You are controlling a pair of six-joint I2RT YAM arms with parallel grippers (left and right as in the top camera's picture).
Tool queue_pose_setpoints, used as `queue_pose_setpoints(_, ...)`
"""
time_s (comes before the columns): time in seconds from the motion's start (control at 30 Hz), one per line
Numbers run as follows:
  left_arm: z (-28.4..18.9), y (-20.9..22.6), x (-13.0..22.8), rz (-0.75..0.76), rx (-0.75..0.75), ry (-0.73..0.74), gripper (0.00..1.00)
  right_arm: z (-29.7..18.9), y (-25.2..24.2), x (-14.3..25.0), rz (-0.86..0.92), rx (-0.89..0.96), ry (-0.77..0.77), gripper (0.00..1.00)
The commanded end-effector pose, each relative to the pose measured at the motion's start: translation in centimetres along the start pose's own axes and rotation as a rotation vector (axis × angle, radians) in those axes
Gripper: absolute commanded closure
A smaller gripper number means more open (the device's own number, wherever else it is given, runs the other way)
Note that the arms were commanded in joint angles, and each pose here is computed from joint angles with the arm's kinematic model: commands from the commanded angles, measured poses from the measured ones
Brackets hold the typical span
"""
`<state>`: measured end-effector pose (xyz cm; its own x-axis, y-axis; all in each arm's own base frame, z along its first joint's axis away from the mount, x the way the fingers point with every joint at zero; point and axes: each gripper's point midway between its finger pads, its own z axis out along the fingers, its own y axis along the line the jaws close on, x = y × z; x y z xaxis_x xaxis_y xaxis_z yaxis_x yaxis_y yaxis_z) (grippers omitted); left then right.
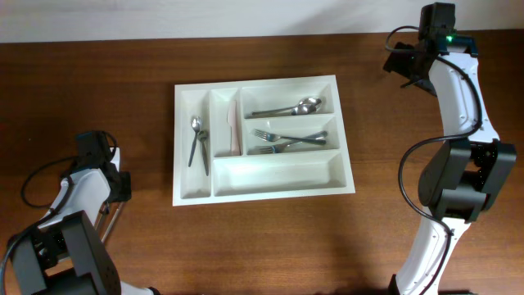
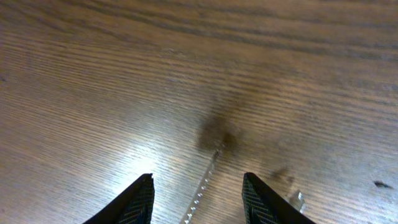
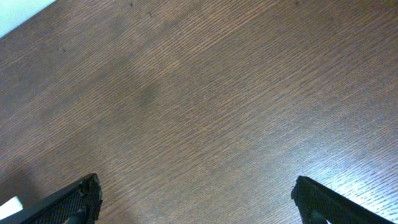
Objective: Pack container
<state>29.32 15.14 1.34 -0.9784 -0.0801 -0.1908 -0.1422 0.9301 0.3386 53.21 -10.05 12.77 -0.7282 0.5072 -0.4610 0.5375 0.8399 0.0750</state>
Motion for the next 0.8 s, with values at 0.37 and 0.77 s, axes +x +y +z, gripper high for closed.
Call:
queue_pose_setpoints(0.37,0.4,0.1,0.3,0.039,0.027,0.006,0.57,0.2,0.1,-0.2,0.003,0.001,-0.004,0.01)
queue_pose_setpoints(0.77,1.3,1.1,1.6,-0.054,0.109,0.016,0.57,0.2,0.1,-0.2,0.003,0.001,-0.004,0.01)
